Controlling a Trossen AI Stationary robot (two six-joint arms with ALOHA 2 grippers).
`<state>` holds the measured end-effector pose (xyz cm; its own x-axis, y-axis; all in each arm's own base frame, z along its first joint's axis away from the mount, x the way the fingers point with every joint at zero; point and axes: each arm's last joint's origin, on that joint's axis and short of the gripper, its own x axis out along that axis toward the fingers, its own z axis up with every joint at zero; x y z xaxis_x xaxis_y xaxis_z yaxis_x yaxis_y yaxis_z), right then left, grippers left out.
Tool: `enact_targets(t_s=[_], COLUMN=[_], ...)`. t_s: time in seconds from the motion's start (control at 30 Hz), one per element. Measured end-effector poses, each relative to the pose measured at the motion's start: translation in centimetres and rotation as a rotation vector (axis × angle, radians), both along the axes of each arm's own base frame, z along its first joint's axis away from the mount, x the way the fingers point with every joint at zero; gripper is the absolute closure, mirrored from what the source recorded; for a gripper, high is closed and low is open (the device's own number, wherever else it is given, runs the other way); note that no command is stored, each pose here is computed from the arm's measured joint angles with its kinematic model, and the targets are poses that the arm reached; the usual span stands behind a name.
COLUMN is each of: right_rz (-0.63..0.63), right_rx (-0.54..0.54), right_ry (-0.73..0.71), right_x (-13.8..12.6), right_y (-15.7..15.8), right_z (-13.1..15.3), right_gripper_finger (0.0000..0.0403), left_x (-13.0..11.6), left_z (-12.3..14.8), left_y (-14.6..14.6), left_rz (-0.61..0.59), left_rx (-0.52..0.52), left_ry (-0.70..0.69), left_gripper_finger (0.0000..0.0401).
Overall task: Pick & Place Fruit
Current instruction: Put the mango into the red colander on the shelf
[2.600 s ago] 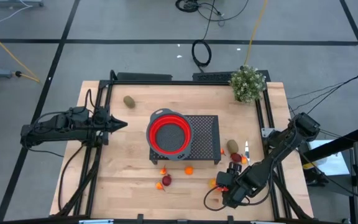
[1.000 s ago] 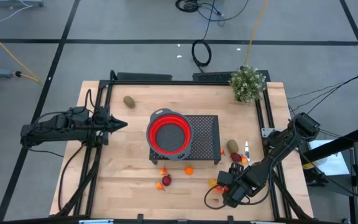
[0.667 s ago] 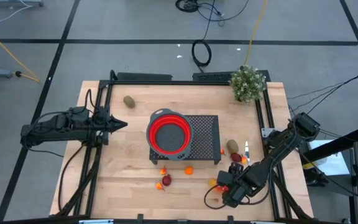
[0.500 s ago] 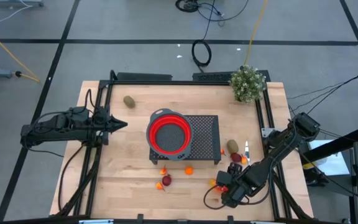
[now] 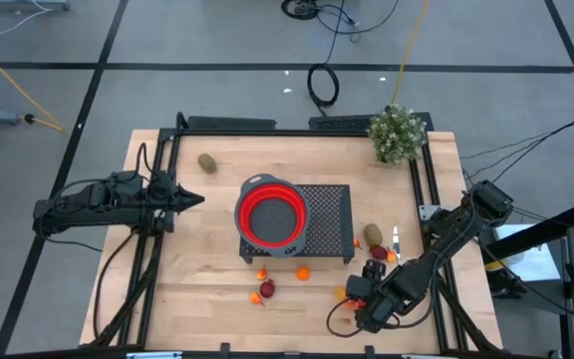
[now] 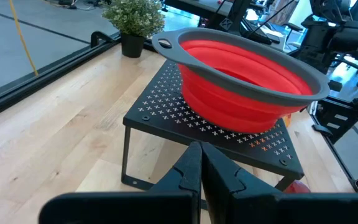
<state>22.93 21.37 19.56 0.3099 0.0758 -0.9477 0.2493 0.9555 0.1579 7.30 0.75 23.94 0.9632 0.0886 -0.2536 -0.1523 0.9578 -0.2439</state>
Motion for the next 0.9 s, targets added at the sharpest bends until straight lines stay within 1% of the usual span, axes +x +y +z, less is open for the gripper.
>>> enact_targets(t_s=[0.17, 0.77, 0.9], right_rz=[0.046, 0.066, 0.066], right_rx=[-0.005, -0.008, 0.014], right_ry=[-0.013, -0.014, -0.035], right_x=[0.1, 0.1, 0.0], right_y=[0.1, 0.1, 0.0], right_z=[0.0, 0.0, -1.0], right_gripper_finger=[0.0025, 0.0025, 0.0025], left_x=[0.0, 0.0, 0.0], left_z=[0.0, 0.0, 0.0], left_y=[0.0, 0.0, 0.0], left_rz=[0.000, 0.000, 0.000], left_rx=[0.000, 0.000, 0.000], left_ry=[0.000, 0.000, 0.000], left_gripper_finger=[0.0393, 0.0394, 0.0393])
